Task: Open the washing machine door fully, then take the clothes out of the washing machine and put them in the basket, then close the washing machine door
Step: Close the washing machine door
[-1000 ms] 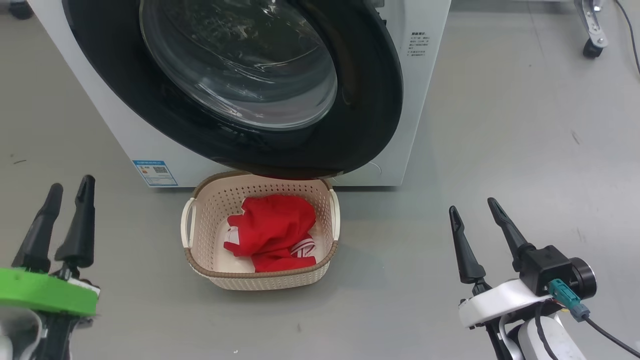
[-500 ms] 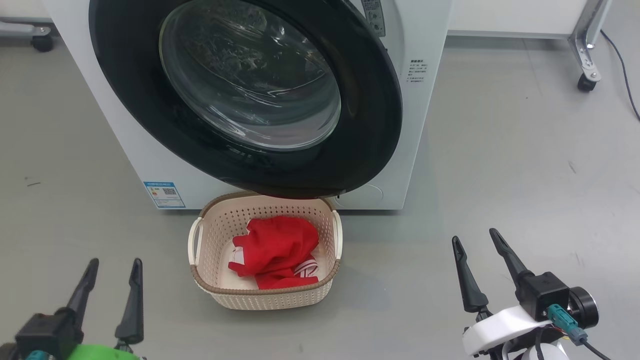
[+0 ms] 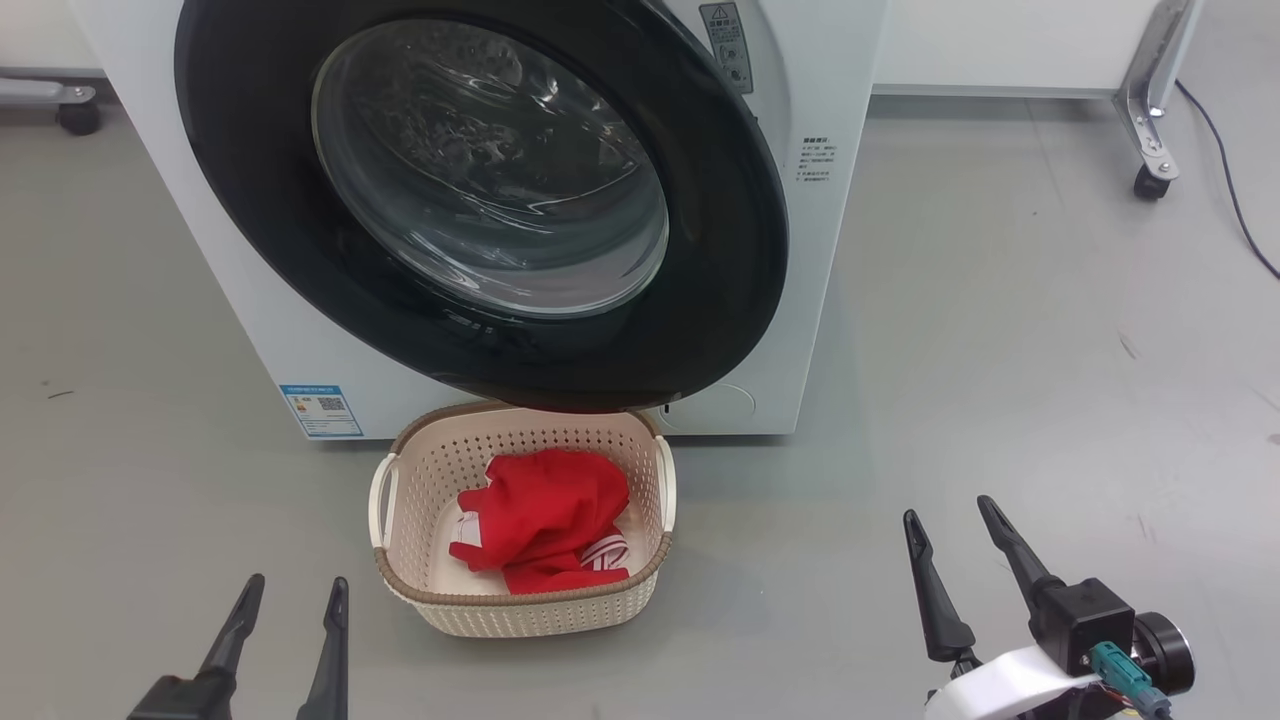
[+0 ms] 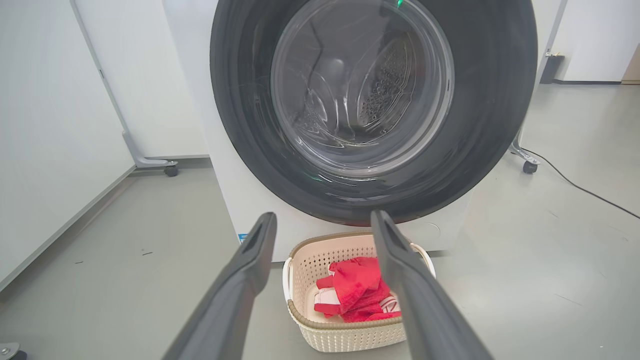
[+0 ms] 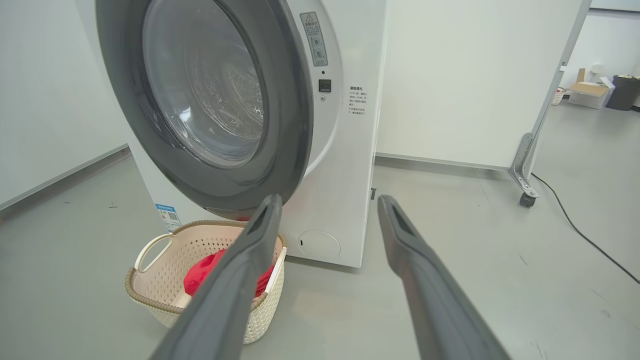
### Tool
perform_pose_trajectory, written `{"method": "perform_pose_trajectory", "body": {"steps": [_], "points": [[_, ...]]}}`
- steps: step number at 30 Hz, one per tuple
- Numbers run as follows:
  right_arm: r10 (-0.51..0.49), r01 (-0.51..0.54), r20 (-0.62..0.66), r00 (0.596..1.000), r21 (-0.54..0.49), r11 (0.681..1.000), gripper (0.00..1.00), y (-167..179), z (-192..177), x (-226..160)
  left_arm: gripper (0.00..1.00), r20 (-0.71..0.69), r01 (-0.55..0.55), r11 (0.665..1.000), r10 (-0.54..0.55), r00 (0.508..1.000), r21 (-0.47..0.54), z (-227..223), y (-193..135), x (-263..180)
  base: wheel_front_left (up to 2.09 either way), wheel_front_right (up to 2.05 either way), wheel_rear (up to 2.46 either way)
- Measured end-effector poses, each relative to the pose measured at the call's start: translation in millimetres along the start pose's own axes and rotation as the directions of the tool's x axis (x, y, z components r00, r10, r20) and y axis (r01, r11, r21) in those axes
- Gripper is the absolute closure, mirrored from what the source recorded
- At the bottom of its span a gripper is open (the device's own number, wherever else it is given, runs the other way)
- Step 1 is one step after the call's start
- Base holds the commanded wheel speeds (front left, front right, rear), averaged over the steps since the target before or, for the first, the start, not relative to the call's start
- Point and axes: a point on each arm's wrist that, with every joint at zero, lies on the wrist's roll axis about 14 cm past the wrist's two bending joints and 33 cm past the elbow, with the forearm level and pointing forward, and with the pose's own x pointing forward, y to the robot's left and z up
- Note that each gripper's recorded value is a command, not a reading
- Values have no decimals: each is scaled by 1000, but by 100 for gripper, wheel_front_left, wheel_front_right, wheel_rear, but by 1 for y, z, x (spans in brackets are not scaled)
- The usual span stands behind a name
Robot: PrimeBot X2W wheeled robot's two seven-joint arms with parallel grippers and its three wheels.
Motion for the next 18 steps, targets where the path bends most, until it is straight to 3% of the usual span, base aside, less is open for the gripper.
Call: {"method": "perform_pose_trajectory", "body": {"steps": [18], "points": [[-23, 23, 18, 1000, 0, 1000, 0, -4, 5, -5, 0, 8, -4, 1000, 5, 1000, -17, -4, -10, 1, 0, 0, 0]]}}
